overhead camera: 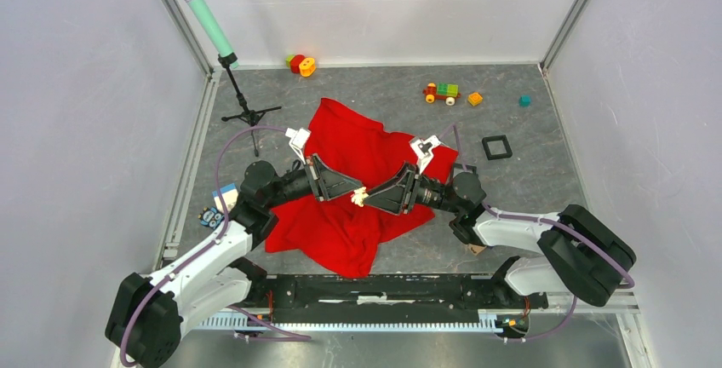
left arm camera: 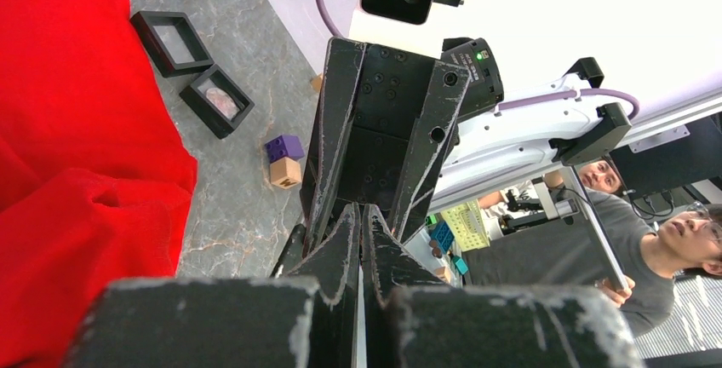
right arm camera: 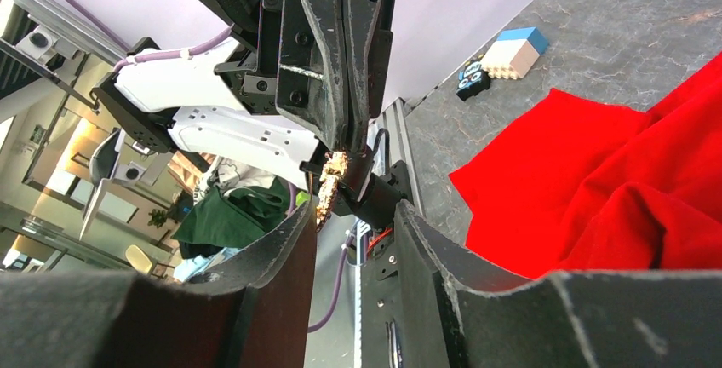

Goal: Remove the brooch from the garment
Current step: Close the brooch.

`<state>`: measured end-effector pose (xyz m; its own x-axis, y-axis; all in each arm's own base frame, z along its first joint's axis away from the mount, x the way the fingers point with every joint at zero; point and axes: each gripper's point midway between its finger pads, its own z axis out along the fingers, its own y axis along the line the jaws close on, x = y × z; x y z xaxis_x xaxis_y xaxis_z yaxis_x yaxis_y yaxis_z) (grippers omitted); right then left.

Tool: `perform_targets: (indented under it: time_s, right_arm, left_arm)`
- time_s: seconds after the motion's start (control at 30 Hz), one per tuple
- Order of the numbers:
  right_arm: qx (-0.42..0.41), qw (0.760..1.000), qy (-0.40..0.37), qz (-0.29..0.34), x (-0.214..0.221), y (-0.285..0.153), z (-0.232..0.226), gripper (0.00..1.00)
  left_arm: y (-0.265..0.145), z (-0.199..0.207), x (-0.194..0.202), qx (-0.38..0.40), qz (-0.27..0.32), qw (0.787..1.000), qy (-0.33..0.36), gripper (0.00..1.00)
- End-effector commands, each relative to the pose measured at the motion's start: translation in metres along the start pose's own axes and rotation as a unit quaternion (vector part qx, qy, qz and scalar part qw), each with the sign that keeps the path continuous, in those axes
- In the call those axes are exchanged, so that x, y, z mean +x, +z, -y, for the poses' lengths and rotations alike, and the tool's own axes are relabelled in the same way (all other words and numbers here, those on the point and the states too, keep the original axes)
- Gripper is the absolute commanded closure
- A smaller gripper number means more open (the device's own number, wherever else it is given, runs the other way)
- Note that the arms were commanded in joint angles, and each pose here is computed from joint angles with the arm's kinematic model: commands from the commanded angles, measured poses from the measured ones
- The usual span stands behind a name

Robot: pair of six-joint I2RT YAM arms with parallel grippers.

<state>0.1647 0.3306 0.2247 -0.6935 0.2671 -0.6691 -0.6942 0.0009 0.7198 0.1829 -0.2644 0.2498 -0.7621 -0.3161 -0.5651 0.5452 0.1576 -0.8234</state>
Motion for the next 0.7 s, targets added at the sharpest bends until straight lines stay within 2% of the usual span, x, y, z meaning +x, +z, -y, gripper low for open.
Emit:
perform_targets:
  time_s: [0.0,0.43,0.5,0.6,0.67]
  right_arm:
    - [-0.033,0.999,-0.025,0.023,-0.018,0.008,-0.018,0.56]
    - [-0.034,0.999,-0.028,0.022,-0.019,0.010,-0.019,0.54]
    - [-0.041,0.998,-0.032,0.024,-0.019,0.008,-0.023,0.50]
    - [-0.050,0.997,-0.041,0.029,-0.020,0.005,-0.027,0.38]
    - [-0.051,0.997,-0.046,0.031,-0.019,0.004,-0.028,0.35]
  left_arm:
    - [0.000,0.012,-0.003,0.027,-0.002,1.000,0.011,0.98]
    - [-0.001,0.012,-0.001,0.025,-0.005,1.000,0.011,0.98]
    - [-0.001,0.013,-0.002,0.026,-0.005,1.000,0.012,0.98]
    - [-0.001,0.015,-0.004,0.026,-0.002,1.000,0.014,0.98]
    - [-0.001,0.016,-0.005,0.025,-0.002,1.000,0.018,0.98]
